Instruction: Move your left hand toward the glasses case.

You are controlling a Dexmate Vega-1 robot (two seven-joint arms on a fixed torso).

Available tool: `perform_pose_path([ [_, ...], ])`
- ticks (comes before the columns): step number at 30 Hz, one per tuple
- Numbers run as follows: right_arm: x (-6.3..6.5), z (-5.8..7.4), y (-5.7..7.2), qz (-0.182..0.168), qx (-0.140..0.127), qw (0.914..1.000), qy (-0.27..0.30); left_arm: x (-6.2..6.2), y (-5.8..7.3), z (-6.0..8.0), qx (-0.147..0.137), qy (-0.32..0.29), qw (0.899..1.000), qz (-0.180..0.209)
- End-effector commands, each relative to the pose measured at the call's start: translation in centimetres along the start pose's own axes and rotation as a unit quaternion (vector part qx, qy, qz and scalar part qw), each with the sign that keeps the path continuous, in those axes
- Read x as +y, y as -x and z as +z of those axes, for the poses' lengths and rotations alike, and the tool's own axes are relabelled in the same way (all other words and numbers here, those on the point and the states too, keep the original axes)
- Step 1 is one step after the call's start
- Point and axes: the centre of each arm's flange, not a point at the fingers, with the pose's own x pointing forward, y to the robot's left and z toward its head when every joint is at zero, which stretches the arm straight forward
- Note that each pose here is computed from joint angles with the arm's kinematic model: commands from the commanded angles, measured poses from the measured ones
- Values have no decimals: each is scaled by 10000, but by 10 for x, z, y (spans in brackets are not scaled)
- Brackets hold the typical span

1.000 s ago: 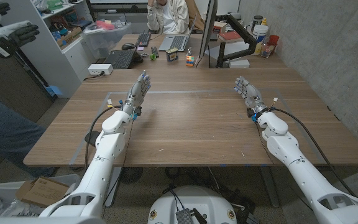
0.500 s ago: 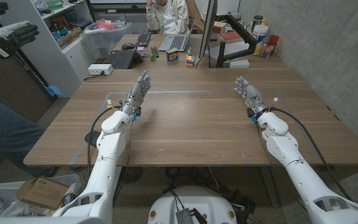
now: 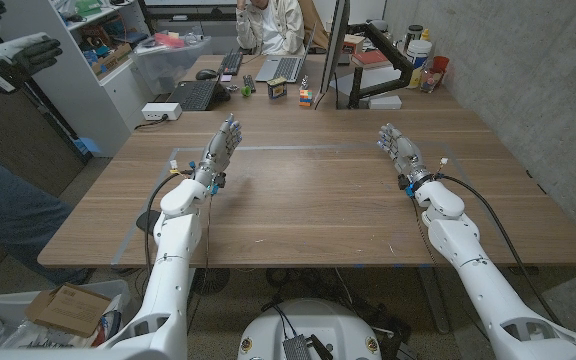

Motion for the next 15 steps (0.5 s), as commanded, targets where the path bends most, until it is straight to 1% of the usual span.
perform_pose_path([
  [1, 0, -1, 0, 17, 0, 10000, 8, 1, 14, 6, -77, -75, 9999, 16],
  [15, 2, -2, 0, 6, 6, 10000, 10, 4, 20, 0, -24, -137, 9999, 46],
])
